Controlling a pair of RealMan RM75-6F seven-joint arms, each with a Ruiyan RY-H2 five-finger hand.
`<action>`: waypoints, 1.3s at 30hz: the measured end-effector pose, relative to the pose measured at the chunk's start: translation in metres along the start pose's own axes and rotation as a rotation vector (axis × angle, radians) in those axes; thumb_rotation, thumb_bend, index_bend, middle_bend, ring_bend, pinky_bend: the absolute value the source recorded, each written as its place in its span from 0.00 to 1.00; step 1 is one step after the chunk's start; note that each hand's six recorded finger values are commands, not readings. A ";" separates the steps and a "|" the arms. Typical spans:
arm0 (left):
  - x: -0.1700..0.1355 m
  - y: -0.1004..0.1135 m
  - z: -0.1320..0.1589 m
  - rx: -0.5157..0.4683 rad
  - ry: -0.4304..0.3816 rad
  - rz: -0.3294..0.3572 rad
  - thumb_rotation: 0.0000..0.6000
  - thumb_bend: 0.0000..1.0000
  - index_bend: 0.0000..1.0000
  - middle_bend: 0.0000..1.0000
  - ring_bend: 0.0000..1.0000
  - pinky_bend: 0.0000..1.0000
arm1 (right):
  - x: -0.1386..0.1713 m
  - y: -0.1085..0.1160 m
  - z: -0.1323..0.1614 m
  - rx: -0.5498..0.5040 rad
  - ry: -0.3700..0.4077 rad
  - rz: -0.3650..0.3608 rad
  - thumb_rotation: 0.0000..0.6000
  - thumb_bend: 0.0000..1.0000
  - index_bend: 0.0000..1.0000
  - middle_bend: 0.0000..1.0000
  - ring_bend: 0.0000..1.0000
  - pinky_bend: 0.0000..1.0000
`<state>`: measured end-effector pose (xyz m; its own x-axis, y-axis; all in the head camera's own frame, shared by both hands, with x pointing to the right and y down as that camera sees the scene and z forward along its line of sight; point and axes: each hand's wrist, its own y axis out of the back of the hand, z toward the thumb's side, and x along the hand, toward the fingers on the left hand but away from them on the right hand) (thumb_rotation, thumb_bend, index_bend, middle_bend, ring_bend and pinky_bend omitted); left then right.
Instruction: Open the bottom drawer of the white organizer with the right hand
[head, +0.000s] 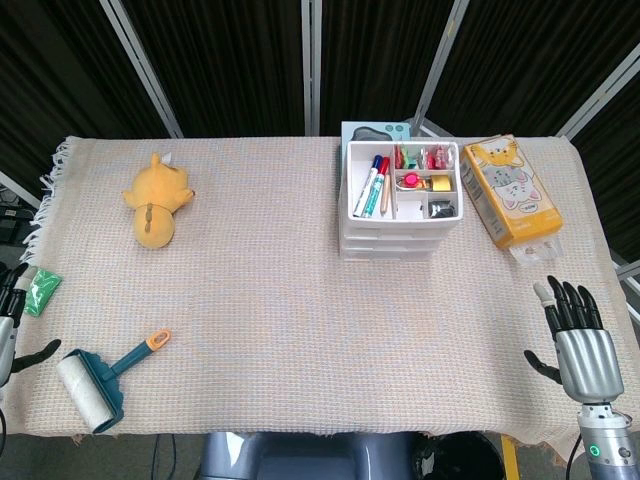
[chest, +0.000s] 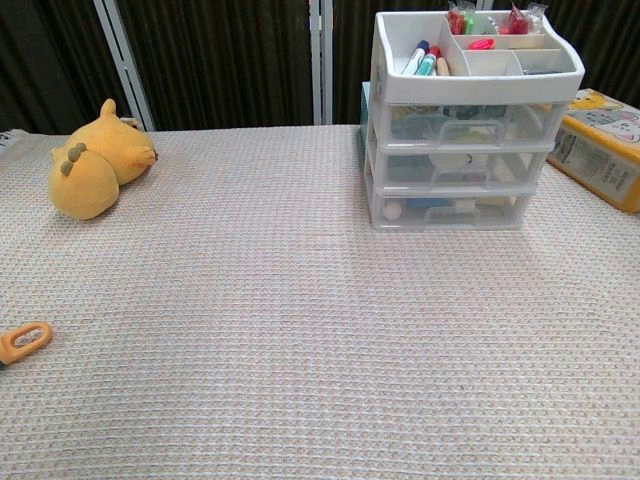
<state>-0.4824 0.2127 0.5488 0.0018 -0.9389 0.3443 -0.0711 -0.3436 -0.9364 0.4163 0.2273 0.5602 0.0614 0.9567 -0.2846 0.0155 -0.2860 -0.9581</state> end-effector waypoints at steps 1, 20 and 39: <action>0.000 0.000 0.000 0.003 0.002 -0.004 1.00 0.05 0.00 0.00 0.00 0.00 | 0.000 0.001 0.000 0.001 -0.002 -0.002 1.00 0.06 0.06 0.00 0.00 0.00; 0.000 0.002 -0.007 -0.017 0.024 -0.052 1.00 0.06 0.00 0.00 0.00 0.00 | 0.000 0.002 0.000 -0.023 -0.015 0.009 1.00 0.06 0.06 0.00 0.00 0.00; -0.006 0.011 -0.011 -0.050 0.035 -0.028 1.00 0.07 0.00 0.00 0.00 0.00 | -0.003 -0.007 0.010 -0.148 -0.040 0.012 1.00 0.15 0.09 0.72 0.74 0.70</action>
<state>-0.4945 0.2153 0.5375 -0.0301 -0.9273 0.3732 -0.1209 -0.3672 -0.9222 0.4056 0.2266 0.5678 0.0223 0.9538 -0.2995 0.1625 -0.2991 -0.9403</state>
